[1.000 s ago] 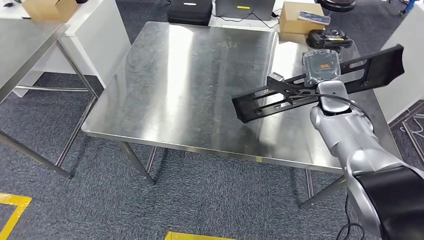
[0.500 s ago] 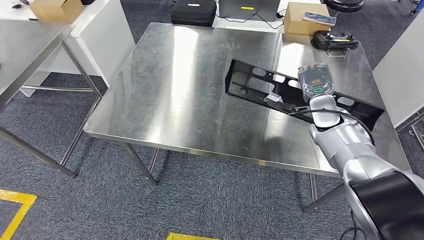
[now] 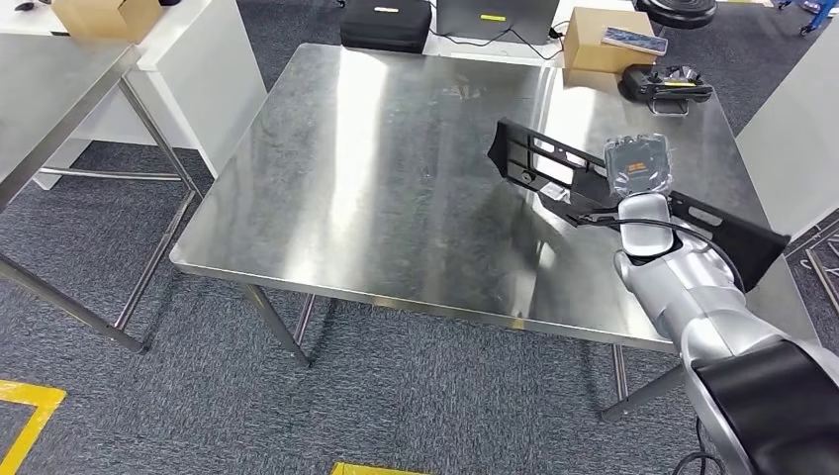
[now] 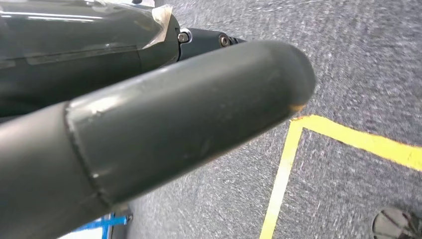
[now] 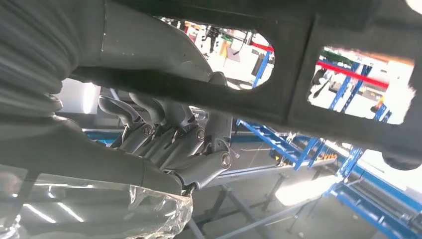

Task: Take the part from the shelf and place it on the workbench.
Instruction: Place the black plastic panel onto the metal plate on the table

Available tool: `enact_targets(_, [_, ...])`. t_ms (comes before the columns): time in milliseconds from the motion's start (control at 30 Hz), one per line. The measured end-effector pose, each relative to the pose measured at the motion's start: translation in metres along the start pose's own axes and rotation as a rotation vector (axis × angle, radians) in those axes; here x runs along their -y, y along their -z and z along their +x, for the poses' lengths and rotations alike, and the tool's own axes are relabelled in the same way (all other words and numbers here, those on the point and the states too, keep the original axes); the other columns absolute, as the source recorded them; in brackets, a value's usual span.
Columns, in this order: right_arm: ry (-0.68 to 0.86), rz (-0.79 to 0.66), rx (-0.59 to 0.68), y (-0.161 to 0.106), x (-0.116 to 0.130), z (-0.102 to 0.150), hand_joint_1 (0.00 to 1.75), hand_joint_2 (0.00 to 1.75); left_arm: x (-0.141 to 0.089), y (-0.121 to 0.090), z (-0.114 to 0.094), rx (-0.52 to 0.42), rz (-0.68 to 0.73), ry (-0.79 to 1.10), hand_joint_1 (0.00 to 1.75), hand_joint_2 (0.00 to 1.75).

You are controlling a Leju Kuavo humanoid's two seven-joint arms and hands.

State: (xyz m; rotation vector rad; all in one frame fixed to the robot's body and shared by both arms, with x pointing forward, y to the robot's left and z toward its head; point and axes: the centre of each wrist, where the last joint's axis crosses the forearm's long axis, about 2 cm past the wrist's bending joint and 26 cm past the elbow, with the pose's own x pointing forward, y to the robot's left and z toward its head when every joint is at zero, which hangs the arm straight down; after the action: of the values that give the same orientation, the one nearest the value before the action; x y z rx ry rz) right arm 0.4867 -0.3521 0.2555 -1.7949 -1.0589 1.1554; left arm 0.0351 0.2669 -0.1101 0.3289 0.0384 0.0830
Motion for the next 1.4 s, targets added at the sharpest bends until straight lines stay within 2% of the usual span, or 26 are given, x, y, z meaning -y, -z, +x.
enact_targets(200, [0.002, 0.068, -0.024, -0.010, -0.019, -0.010, 1.75, 1.75, 0.005, -0.001, -0.003, 0.051, -0.047, -0.094, 0.00, 0.00])
enact_targets(433, [0.062, 0.105, -0.101, -0.012, -0.029, -0.030, 1.75, 1.75, 0.006, -0.001, -0.004, 0.193, -0.096, -0.277, 0.00, 0.00])
enact_targets(600, [0.094, 0.119, -0.134, -0.013, -0.031, -0.035, 1.75, 1.75, 0.005, -0.001, -0.003, 0.204, -0.114, -0.352, 0.00, 0.00])
enact_targets(733, [0.109, 0.130, -0.148, -0.016, -0.035, -0.037, 0.00, 1.75, 0.004, -0.001, -0.003, 0.196, -0.112, -0.373, 0.00, 1.75])
enact_targets(867, [0.126, 0.123, -0.172, -0.016, -0.036, -0.044, 0.00, 1.75, 0.003, 0.000, 0.000, 0.190, -0.114, -0.374, 0.00, 0.00])
enact_targets(1133, [0.141, 0.131, -0.225, -0.017, -0.042, -0.063, 0.00, 1.75, 0.002, 0.000, 0.001, 0.200, -0.137, -0.394, 0.00, 0.00])
enact_targets(1400, [0.176, 0.129, -0.222, -0.018, -0.044, -0.068, 0.00, 1.75, 0.003, 0.000, 0.001, 0.197, -0.149, -0.384, 0.00, 0.00])
